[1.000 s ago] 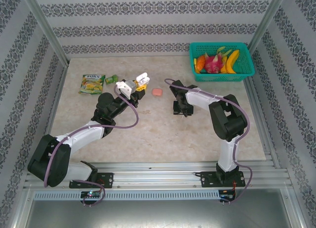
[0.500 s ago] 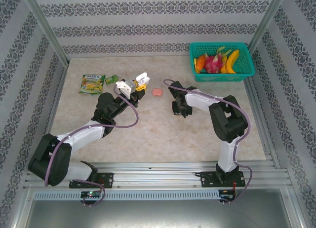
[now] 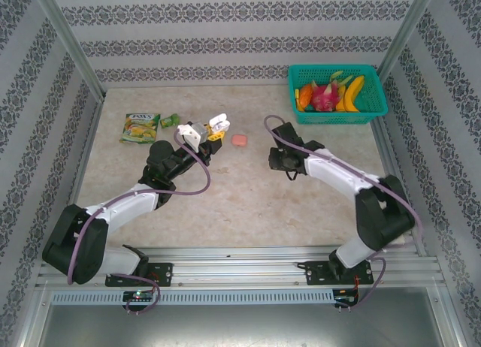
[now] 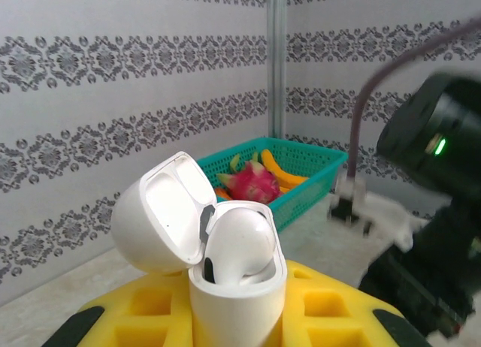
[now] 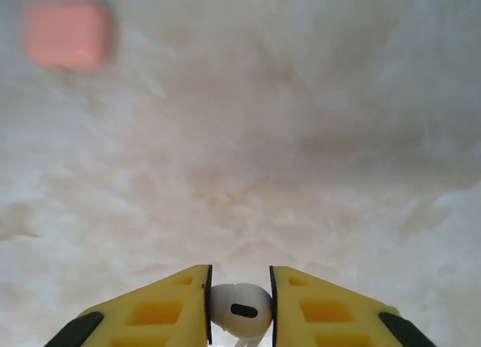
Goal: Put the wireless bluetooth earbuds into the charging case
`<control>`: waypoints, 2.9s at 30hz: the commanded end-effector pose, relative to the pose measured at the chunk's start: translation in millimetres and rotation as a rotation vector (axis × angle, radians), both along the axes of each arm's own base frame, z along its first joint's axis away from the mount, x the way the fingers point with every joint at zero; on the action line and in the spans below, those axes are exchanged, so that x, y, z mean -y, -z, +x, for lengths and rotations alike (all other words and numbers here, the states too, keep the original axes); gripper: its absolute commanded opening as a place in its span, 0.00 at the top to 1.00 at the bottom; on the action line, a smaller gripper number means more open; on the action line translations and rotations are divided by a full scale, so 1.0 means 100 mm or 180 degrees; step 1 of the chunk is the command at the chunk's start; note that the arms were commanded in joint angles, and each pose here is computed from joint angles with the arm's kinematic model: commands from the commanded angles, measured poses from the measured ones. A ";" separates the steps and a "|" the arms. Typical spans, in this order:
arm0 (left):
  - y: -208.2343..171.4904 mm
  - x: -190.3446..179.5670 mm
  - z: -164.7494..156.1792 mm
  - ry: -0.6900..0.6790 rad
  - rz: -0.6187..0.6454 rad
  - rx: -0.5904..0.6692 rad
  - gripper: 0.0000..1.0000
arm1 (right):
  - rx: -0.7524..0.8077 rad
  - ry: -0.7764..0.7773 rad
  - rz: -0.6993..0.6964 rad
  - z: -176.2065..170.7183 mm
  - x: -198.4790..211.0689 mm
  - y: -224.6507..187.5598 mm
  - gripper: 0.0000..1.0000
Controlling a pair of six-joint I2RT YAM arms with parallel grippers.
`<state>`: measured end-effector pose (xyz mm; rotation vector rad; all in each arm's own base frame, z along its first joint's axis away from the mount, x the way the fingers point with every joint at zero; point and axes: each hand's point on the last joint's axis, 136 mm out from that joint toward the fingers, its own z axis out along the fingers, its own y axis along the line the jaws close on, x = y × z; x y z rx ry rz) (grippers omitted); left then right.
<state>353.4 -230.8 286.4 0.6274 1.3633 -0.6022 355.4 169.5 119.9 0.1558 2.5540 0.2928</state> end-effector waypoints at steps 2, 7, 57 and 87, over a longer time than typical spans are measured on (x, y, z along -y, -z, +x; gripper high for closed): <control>-0.20 0.09 -0.19 0.0376 -0.0030 0.0101 1.00 | 0.0895 -0.0203 0.0288 0.14 -0.12 -0.81 0.76; -0.19 0.22 -0.30 0.0742 -0.0048 -0.0005 1.00 | 0.1660 -0.0519 0.0572 0.14 -0.25 -1.71 0.75; -0.47 0.45 0.06 0.0942 -0.0415 -0.0194 1.00 | 0.2117 -0.1377 0.1410 0.16 -1.07 -2.19 0.76; -0.52 0.42 0.07 0.0873 -0.0405 -0.0117 1.00 | 0.1885 -0.1905 0.1135 -0.10 -1.36 -1.92 0.77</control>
